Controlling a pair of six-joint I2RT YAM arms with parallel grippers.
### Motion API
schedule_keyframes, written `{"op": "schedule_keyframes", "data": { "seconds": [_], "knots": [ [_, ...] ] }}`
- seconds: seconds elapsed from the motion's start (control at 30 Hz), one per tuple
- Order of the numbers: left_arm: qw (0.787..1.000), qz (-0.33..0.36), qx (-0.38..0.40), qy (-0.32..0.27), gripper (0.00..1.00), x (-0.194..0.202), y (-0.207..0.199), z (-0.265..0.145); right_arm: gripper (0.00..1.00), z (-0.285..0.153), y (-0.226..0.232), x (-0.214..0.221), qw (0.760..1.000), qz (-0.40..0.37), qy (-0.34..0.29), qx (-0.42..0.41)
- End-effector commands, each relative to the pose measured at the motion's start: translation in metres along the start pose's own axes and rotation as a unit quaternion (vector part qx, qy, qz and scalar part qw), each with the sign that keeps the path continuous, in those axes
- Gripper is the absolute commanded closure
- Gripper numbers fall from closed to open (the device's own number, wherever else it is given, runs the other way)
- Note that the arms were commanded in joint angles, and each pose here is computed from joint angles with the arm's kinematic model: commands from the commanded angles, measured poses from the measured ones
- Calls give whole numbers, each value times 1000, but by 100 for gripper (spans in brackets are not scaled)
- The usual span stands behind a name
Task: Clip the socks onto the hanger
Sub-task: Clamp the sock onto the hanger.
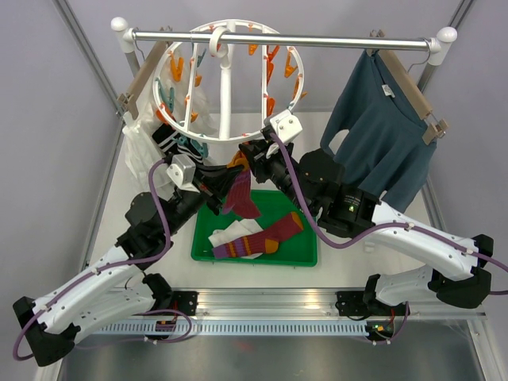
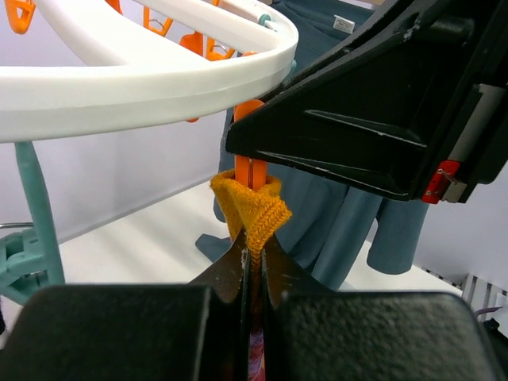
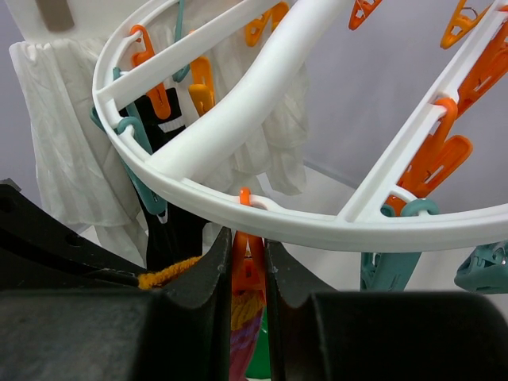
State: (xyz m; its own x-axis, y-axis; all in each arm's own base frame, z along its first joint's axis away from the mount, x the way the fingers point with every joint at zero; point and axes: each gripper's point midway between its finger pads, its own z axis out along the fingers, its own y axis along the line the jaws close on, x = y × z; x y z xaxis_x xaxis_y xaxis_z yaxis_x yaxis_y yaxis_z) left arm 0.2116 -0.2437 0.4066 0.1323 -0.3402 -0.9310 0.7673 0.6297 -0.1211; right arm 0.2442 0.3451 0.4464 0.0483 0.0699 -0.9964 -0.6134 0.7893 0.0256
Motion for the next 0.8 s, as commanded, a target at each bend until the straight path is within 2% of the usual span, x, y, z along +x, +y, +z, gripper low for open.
{"op": "schedule_keyframes", "data": {
  "seconds": [0.0, 0.1, 0.17, 0.2, 0.27, 0.3, 0.4, 0.6, 0.77],
  "knots": [
    [999, 11, -6, -32, 98, -16, 2, 4, 100, -2, 2, -15, 1000, 15, -13, -2],
    [999, 9, -10, -33, 98, -16, 3, 4, 93, -3, 2, -13, 1000, 13, -9, -3],
    [999, 9, -13, -36, 98, -18, 5, 3, 81, -4, 4, -14, 1000, 29, -10, -6],
    [999, 9, -16, -37, 98, -19, 5, 3, 72, -5, 4, -13, 999, 30, -7, -7],
    [999, 8, -20, -42, 98, -22, 7, 3, 61, -8, 5, -15, 999, 42, -6, -8],
    [999, 7, -23, -43, 98, -23, 7, 3, 51, -9, 5, -13, 999, 44, -2, -8],
    [998, 4, -30, -47, 98, -27, 10, 2, 35, -14, 6, -16, 998, 60, 2, -13],
    [996, -10, -74, -52, 98, -37, 23, -5, 26, -33, 4, -16, 995, 97, 10, -23],
    [990, -13, -130, -49, 98, -51, 40, -15, 24, -55, -1, -5, 992, 115, 22, -36]
  ]
}}
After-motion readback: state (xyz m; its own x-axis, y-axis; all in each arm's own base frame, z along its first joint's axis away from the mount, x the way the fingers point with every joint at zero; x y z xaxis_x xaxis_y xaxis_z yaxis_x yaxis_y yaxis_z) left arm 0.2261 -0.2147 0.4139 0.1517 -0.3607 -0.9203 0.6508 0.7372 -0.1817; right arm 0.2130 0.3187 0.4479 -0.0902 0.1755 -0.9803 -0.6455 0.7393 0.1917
